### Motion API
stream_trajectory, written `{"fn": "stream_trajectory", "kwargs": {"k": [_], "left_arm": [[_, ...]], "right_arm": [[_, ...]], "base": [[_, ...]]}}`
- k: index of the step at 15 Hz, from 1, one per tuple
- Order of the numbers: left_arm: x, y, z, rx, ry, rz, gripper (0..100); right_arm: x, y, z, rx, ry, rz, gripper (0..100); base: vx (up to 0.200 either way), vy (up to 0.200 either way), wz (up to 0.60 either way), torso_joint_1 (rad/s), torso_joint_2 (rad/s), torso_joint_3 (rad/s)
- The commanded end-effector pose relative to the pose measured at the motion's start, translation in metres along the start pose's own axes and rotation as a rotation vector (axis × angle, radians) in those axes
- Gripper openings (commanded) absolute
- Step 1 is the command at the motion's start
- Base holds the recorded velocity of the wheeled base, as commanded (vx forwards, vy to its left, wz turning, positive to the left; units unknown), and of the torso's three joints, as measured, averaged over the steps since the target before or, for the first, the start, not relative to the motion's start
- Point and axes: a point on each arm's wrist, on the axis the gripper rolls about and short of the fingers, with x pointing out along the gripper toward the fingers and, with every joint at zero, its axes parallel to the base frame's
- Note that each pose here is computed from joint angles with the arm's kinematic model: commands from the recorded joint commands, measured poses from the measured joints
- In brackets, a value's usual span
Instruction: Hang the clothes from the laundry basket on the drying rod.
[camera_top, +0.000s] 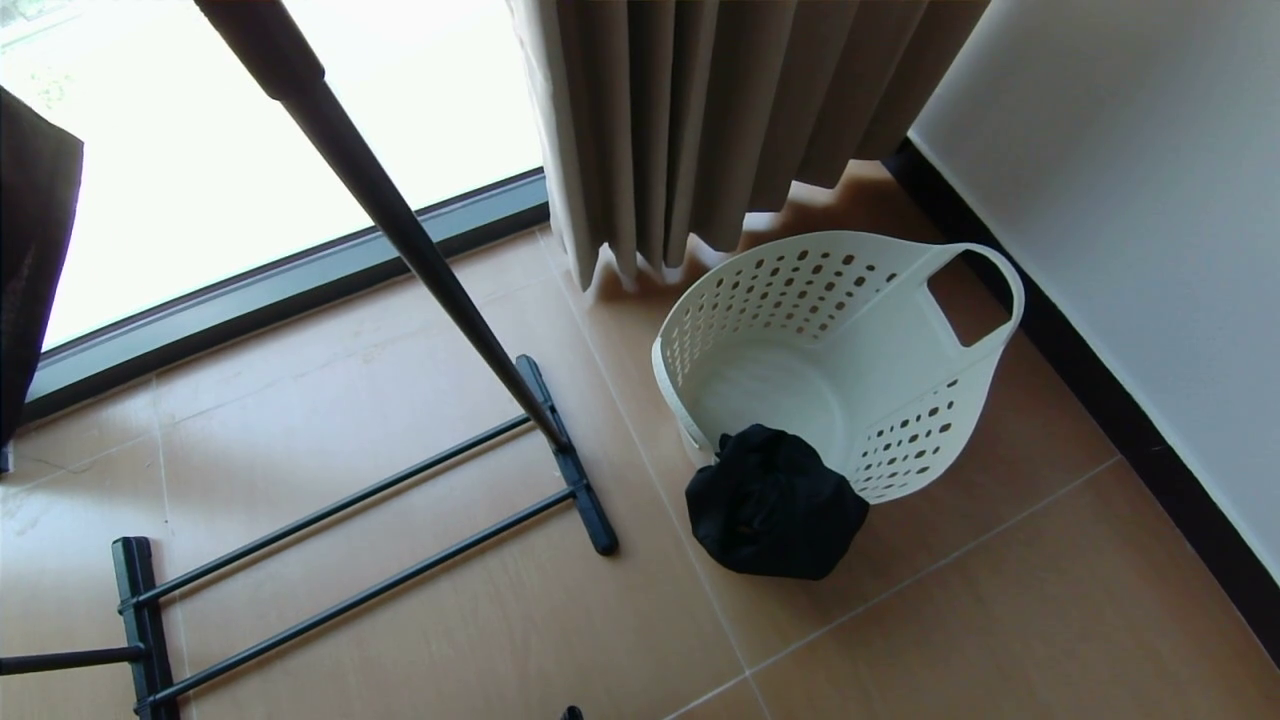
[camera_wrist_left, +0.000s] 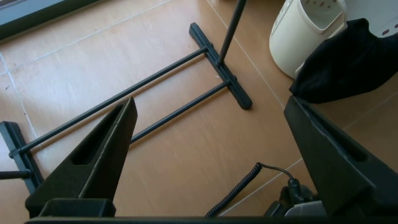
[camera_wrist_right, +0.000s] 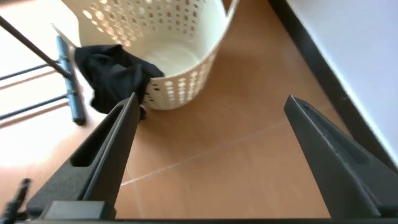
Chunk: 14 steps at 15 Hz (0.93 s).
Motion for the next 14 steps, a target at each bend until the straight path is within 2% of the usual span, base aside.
{"fn": "stream_trajectory", "kwargs": {"k": [1, 2, 4, 6, 8, 9, 11, 12, 13, 14], "left_arm": [[0.000, 0.000, 0.000, 0.001, -0.001, 0.000, 100], [0.000, 0.000, 0.000, 0.002, -0.001, 0.000, 100], [0.000, 0.000, 0.000, 0.002, -0.001, -0.001, 100], [0.000, 0.000, 0.000, 0.001, -0.001, -0.001, 100], [0.000, 0.000, 0.000, 0.002, -0.001, 0.000, 100], [0.000, 0.000, 0.000, 0.004, -0.001, -0.001, 100], [0.000, 0.000, 0.000, 0.002, -0.001, -0.001, 100], [0.000, 0.000, 0.000, 0.001, -0.001, -0.001, 100], [0.000, 0.000, 0.000, 0.001, -0.001, -0.001, 100], [0.000, 0.000, 0.000, 0.001, -0.001, -0.001, 100]], "right_arm": [[-0.004, 0.001, 0.026, 0.060, -0.030, 0.031, 100], [0.000, 0.001, 0.033, 0.071, 0.033, 0.030, 100], [0.014, 0.000, 0.036, 0.077, 0.162, 0.027, 100], [0.054, 0.000, 0.054, 0.075, 0.319, 0.089, 100], [0.091, 0.002, 0.063, 0.073, 0.416, 0.122, 100], [0.122, 0.006, 0.067, 0.048, 0.499, 0.159, 100], [0.158, 0.018, 0.065, -0.102, 0.591, 0.274, 100], [0.183, 0.027, 0.066, -0.246, 0.606, 0.353, 100], [0.204, 0.035, 0.068, -0.320, 0.609, 0.407, 100], [0.219, 0.044, 0.069, -0.341, 0.611, 0.434, 100]], "base": [[0.000, 0.000, 0.00, 0.000, 0.00, 0.000], [0.000, 0.000, 0.00, 0.000, 0.00, 0.000], [0.000, 0.000, 0.00, 0.000, 0.00, 0.000], [0.000, 0.000, 0.00, 0.000, 0.00, 0.000], [0.000, 0.000, 0.00, 0.000, 0.00, 0.000], [0.000, 0.000, 0.00, 0.000, 0.00, 0.000], [0.000, 0.000, 0.00, 0.000, 0.00, 0.000], [0.000, 0.000, 0.00, 0.000, 0.00, 0.000], [0.000, 0.000, 0.00, 0.000, 0.00, 0.000], [0.000, 0.000, 0.00, 0.000, 0.00, 0.000]]}}
